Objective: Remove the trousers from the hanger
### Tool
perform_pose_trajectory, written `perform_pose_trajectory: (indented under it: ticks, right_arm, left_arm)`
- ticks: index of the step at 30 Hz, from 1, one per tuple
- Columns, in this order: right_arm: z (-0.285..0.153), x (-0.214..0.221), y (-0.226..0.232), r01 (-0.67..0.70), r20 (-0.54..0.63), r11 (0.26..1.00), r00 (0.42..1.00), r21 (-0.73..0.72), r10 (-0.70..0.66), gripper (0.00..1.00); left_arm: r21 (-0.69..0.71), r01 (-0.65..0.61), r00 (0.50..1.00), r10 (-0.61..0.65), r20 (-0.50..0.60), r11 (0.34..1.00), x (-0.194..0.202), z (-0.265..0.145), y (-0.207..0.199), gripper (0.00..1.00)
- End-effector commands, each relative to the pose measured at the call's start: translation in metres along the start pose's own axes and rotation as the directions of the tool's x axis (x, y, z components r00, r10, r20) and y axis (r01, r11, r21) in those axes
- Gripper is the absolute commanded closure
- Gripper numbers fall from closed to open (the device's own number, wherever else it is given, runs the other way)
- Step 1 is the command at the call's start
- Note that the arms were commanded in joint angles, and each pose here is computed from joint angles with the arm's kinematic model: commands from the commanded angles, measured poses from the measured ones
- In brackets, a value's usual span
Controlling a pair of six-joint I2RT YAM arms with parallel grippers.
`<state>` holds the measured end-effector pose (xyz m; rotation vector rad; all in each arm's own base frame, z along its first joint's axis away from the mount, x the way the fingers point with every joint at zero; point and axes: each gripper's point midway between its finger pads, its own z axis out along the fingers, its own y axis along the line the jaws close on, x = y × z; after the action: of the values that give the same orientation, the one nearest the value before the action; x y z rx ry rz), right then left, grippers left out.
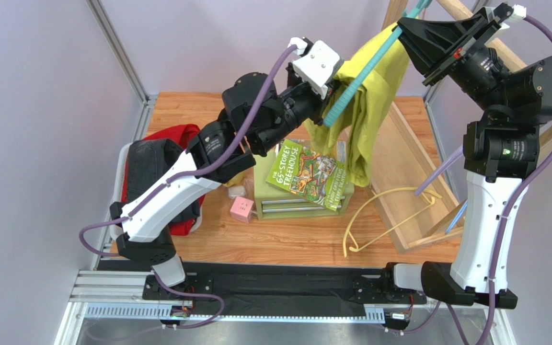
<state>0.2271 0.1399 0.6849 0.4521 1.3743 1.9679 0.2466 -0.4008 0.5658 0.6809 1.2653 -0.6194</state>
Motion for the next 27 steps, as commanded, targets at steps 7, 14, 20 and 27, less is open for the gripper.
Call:
perform_pose_trajectory:
  ticks: [7, 14, 20, 27]
  right_arm:
    - [-0.02, 0.007, -0.029, 0.046, 0.076, 0.997, 0.996, 0.066, -0.051, 1.0]
    - [-0.021, -0.007, -0.057, 0.032, 0.125, 0.992, 0.991, 0.118, -0.047, 1.0]
    - [-0.032, -0.02, -0.083, -0.023, 0.228, 0.987, 0.974, 0.162, -0.014, 1.0]
    - [-0.043, -0.028, -0.129, -0.081, 0.267, 0.922, 0.963, 0.379, -0.025, 1.0]
  left_arm:
    - [-0.601, -0.233, 0.852, 0.459, 0.252, 0.764, -0.166, -0.099, 0.111, 1.0]
    - [-0.673, -0.29, 0.769, 0.584, 0.261, 0.681, -0.197, -0.112, 0.116, 1.0]
    - [-0.743, -0.251, 0.722, 0.631, 0.283, 0.62, -0.219, -0.13, 0.125, 1.0]
    - [-0.796, -0.173, 0.681, 0.655, 0.328, 0.579, -0.243, -0.164, 0.138, 1.0]
